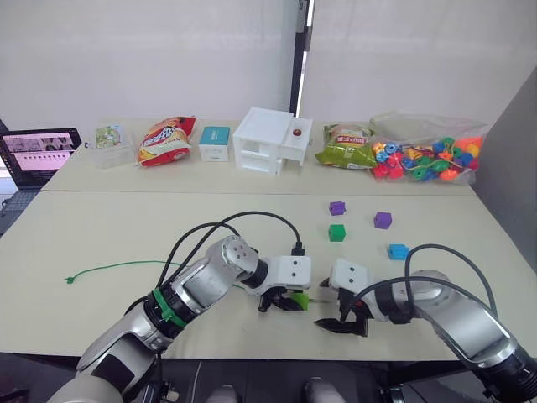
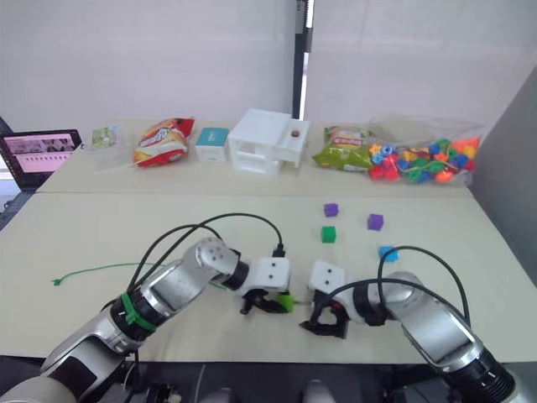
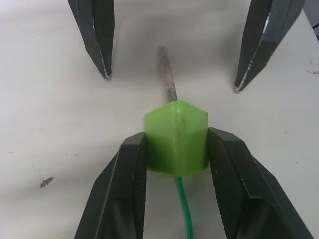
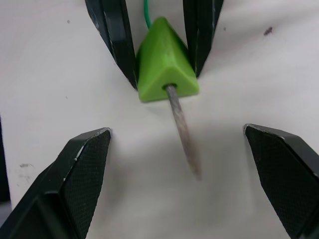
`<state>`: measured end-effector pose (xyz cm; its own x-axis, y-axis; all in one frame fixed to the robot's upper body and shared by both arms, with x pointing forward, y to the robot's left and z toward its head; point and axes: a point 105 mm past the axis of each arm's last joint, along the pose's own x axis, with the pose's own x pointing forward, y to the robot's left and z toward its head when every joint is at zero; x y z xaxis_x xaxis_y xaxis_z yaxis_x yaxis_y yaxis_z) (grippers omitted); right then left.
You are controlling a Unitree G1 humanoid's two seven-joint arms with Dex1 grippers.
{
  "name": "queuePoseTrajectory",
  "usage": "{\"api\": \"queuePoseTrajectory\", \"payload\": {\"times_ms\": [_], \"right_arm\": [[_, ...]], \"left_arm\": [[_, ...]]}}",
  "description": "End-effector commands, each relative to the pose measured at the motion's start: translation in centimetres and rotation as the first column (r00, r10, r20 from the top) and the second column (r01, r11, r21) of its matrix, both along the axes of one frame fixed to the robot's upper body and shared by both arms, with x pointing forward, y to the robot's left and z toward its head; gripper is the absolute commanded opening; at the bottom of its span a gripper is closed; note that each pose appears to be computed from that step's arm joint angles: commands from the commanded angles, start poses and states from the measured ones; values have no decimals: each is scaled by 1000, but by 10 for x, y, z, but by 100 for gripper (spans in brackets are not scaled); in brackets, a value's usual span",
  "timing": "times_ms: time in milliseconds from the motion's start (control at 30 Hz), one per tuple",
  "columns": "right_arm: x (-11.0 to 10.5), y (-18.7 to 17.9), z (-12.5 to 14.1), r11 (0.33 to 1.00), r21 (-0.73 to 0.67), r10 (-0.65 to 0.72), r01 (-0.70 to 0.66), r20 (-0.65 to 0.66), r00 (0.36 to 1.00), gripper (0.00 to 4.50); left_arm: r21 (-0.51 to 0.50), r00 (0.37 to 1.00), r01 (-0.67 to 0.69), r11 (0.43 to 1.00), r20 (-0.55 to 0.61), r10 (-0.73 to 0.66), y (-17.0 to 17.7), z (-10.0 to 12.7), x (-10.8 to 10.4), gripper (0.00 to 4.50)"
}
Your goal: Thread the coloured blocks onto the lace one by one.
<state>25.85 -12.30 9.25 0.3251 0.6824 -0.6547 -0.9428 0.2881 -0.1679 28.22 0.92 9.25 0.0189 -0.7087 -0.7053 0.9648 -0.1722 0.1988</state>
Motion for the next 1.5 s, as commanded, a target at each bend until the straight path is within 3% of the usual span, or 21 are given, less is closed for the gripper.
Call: {"api": "queuePoseTrajectory", "payload": {"times_ms": [33, 233, 333, 700, 933, 1033, 1200, 1333, 1500], "right_arm": [[1, 1, 4, 1000, -1, 23, -23, 29, 999, 450], [7, 3, 0, 1000, -4, 30, -29, 42, 999, 450], [9, 3, -2, 999, -11, 45, -44, 51, 998, 372], [19, -10, -9, 995, -68, 70, -67, 57, 996, 4], [22, -2, -4, 992, -58, 117, -112, 81, 990, 0], [22, 4, 7, 990, -45, 139, -135, 105, 985, 0], [18, 11, 20, 987, -45, 162, -157, 134, 978, 0], [16, 13, 24, 987, -36, 163, -160, 143, 976, 0], [15, 14, 24, 986, -35, 168, -165, 143, 975, 0]], "left_arm": [[78, 997, -16, 997, -68, 21, 12, -24, -6, 128], [78, 998, -19, 997, -66, 24, 13, -24, -5, 128], [78, 998, -19, 997, -65, 25, 13, -24, -5, 128], [80, 997, -24, 997, -68, 29, 18, -25, -6, 128], [90, 994, -78, 993, -68, 84, 40, -26, -3, 128], [114, 984, -159, 981, -58, 166, 81, -26, 2, 128], [221, 938, -340, 914, 6, 347, 205, -14, 6, 128], [310, 895, -438, 844, 57, 443, 286, 0, -6, 128], [375, 868, -488, 788, 115, 483, 336, 7, -18, 128]]}}
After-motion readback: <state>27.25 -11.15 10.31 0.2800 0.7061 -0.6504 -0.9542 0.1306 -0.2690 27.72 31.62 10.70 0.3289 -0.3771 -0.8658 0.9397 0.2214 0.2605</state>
